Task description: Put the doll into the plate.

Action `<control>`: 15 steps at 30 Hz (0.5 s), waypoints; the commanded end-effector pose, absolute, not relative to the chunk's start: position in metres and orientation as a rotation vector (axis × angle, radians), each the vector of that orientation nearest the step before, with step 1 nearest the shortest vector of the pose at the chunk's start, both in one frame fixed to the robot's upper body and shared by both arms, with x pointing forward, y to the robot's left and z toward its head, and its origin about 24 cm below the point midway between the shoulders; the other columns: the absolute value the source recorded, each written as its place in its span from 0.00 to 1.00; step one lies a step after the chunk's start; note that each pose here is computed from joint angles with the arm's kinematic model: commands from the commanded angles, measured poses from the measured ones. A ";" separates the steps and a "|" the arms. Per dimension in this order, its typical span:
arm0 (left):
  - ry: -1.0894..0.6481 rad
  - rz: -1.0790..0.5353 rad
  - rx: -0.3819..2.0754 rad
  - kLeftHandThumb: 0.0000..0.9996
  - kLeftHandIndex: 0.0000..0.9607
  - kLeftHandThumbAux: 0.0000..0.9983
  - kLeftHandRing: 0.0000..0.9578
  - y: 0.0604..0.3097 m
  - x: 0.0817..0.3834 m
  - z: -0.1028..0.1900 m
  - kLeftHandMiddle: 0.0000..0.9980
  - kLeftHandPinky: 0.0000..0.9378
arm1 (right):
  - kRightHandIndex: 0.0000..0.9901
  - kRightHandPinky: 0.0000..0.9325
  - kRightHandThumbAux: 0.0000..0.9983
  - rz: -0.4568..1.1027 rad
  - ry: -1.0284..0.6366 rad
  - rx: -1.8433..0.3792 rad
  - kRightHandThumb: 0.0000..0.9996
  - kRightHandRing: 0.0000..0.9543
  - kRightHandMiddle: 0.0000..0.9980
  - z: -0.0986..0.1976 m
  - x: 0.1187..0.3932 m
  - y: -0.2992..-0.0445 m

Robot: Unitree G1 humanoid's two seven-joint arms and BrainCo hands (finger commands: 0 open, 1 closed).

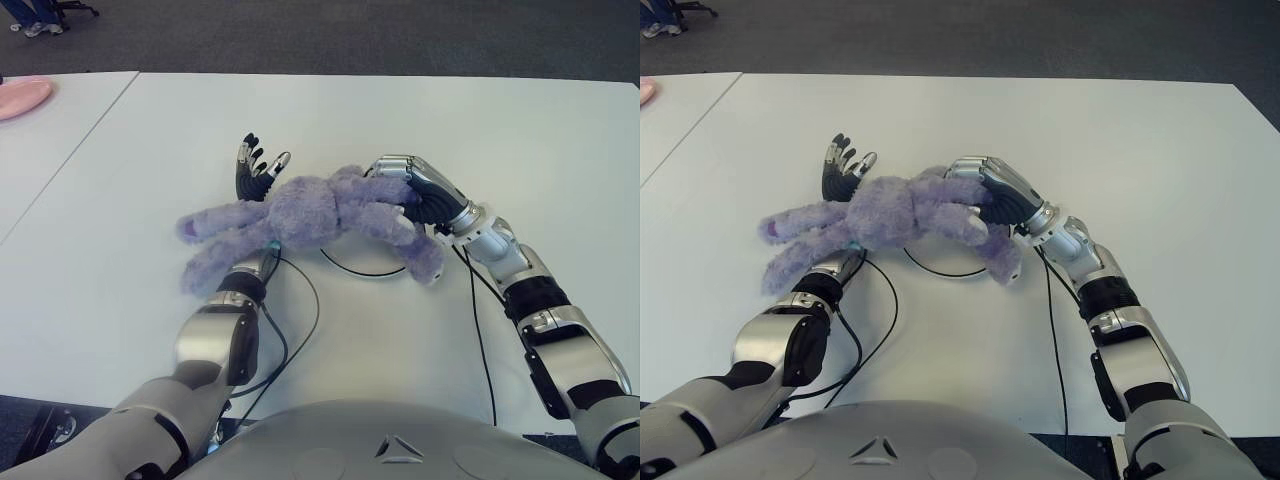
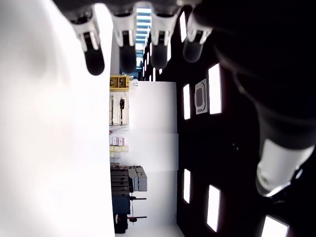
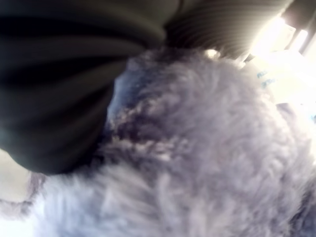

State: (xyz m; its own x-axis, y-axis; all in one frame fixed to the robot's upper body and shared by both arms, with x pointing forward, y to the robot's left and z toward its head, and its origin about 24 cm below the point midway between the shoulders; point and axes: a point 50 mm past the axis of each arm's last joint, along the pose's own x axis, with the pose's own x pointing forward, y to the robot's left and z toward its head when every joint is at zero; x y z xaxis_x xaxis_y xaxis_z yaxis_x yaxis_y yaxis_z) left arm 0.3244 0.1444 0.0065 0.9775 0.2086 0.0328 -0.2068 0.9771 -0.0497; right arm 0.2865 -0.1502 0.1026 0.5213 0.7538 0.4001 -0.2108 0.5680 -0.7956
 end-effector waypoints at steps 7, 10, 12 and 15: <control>0.469 0.199 -0.076 0.00 0.10 0.67 0.12 0.127 0.221 -0.103 0.10 0.16 | 0.44 0.97 0.73 0.820 -0.600 -0.819 0.70 0.96 0.91 0.066 0.274 -0.158; 0.468 0.200 -0.079 0.00 0.10 0.67 0.12 0.127 0.221 -0.103 0.10 0.16 | 0.44 0.96 0.73 0.850 -0.555 -0.830 0.70 0.96 0.91 0.065 0.275 -0.159; 0.468 0.202 -0.080 0.00 0.10 0.68 0.12 0.127 0.221 -0.103 0.10 0.16 | 0.44 0.95 0.73 0.874 -0.508 -0.835 0.70 0.95 0.90 0.063 0.277 -0.160; 0.470 0.203 -0.080 0.00 0.10 0.68 0.12 0.127 0.221 -0.103 0.10 0.17 | 0.44 0.89 0.73 0.889 -0.447 -0.833 0.69 0.90 0.86 0.060 0.278 -0.162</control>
